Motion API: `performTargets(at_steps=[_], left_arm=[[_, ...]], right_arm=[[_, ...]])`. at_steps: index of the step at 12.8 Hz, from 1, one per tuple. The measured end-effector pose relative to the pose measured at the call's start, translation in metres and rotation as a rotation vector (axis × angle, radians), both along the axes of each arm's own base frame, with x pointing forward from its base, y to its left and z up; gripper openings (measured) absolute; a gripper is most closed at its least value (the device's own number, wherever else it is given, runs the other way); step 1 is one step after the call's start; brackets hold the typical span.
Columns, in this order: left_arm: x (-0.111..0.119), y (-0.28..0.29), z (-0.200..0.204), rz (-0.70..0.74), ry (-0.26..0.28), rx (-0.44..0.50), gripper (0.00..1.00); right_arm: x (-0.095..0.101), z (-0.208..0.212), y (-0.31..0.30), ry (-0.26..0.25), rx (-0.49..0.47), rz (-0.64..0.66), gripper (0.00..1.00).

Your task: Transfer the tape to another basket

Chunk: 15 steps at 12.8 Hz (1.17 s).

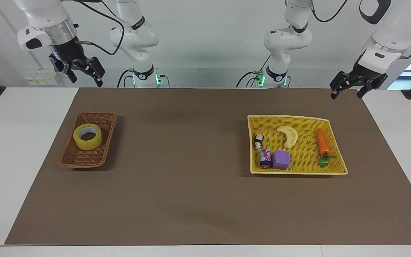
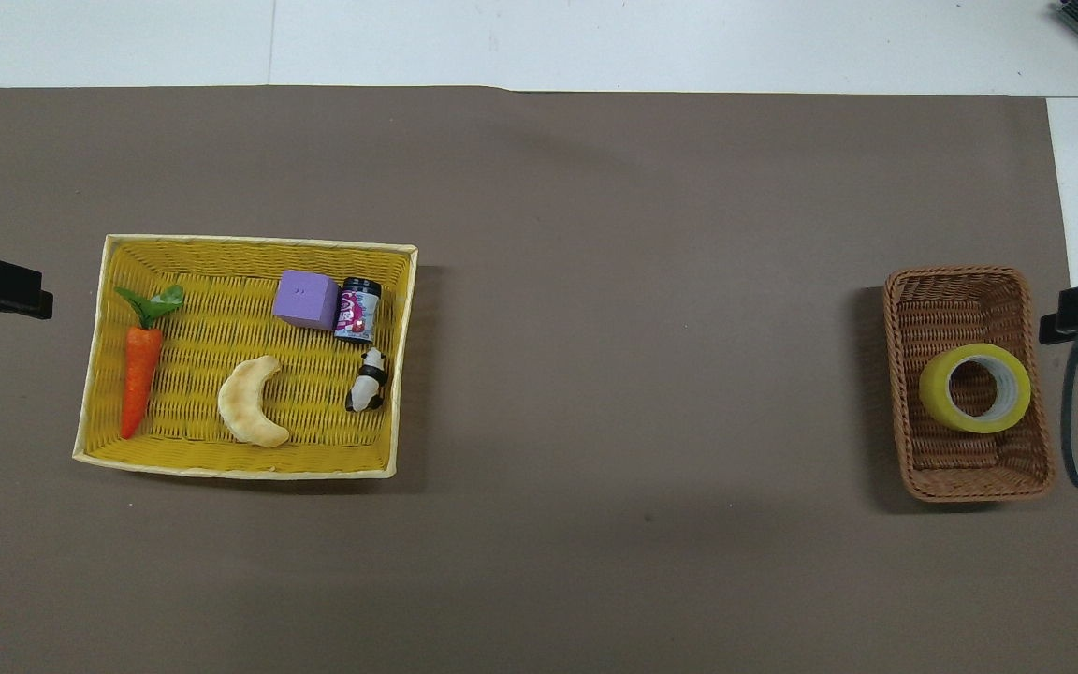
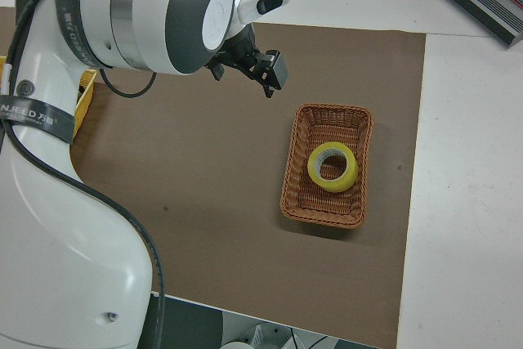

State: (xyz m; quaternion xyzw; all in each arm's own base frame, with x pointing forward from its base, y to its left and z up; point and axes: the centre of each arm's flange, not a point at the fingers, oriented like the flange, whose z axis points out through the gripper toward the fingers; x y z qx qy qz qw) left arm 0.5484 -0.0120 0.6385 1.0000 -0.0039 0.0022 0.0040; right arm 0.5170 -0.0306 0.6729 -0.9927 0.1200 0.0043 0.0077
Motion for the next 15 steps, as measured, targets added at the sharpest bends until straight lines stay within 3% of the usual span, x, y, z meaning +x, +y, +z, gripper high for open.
performTargets(at_steps=[6,15], left_arm=[[0.0,0.0,0.0,0.0,0.0,0.0,1.0],[0.0,0.0,0.0,0.0,0.0,0.0,1.0]], right_arm=[[-0.0003,-0.008,0.0005,0.012,-0.009,0.112,1.0],[0.002,-0.0087,0.0009,-0.002,-0.049,0.129,1.0]])
